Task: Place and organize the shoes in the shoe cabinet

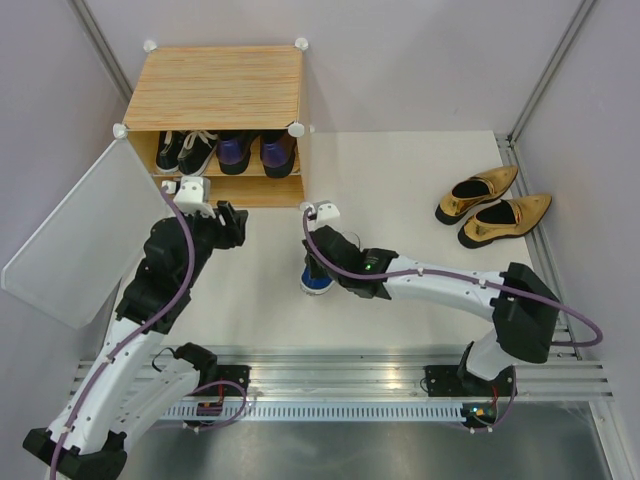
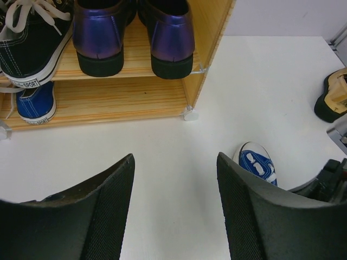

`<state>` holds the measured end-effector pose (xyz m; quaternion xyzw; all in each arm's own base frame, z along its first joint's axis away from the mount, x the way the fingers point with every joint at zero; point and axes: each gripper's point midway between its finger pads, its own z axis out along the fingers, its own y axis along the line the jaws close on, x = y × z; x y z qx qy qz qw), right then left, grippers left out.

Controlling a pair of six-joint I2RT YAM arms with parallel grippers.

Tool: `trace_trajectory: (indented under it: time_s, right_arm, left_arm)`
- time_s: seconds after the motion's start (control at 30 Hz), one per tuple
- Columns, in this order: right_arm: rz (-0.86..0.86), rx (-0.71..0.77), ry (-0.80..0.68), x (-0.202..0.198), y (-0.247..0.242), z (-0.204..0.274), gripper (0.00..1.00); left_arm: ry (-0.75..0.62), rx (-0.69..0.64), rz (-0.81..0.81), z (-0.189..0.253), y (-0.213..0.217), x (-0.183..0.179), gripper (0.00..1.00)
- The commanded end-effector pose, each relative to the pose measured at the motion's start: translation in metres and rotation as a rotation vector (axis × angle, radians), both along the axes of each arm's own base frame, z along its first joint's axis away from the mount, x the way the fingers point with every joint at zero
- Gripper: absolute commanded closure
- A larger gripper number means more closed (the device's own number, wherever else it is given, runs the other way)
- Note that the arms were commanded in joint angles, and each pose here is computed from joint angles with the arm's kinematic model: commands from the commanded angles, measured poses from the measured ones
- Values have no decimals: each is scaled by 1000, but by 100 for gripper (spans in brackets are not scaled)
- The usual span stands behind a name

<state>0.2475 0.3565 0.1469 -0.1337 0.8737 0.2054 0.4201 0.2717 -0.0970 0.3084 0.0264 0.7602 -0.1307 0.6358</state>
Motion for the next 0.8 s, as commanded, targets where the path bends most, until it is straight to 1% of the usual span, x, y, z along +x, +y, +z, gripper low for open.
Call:
trace_trajectory:
  time_s: [0.0,0.03,0.13,0.17,0.23,0.27,0.3,0.33,0.37,0.4,0.43,0.47,0.5,0.53,0.6,0.67,0.7,0.77]
  right_arm:
    - [-82,105,-83,32,26,39,96]
    - [-71,112,-74,34,34,39,75]
    - [-76,119,-63,32,31,43,37]
    - [-82,112,-64,31,27,43,31]
    - [-110,108,-71,30,9,46,22]
    - [-125,99,-68,29,-1,45,21]
    - [-155,74,-58,30,-17,34,20]
    - [-176,103,-72,29,-30,47,16]
    - [-207,78,-56,28,-50,33,16]
    - [-222,79,-58,27,-61,33,16]
    - [-246,110,-78,25,-77,45,15]
    - [-263,108,-75,23,-89,42,16]
    - [-298,118,-76,20,-112,39,15]
    - [-309,124,-71,19,-122,37,16]
    - [-348,136,-68,12,-150,30,16]
    - [-354,151,-62,6,-163,26,15]
    - [-370,159,-70,3,-175,23,16]
    - [-373,148,-74,-1,-184,18,16]
  left_arm:
    - [-15,49,13,0,4,2,34]
    - [-9,55,8,-2,3,3,27]
    - [-8,53,-11,-2,0,3,18]
    - [-8,52,-17,-2,-1,3,18]
    - [-6,51,-38,-3,-5,3,17]
    - [-4,50,-49,-4,-7,3,17]
    - [1,49,-83,-5,-13,2,16]
    - [1,52,-105,-6,-17,1,16]
    - [5,54,-135,-7,-22,1,15]
    - [14,56,-164,-10,-28,1,13]
    - [20,54,-227,-11,-38,-2,11]
    - [40,57,-262,-16,-45,0,9]
    - [52,51,-319,-18,-55,-3,8]
    - [64,45,-344,-20,-60,-4,4]
    - [106,56,-404,-33,-72,-4,2]
    - [148,92,-461,-47,-85,-6,1]
    - [214,117,-490,-63,-93,-5,0]
    - [256,172,-555,-76,-110,-13,0]
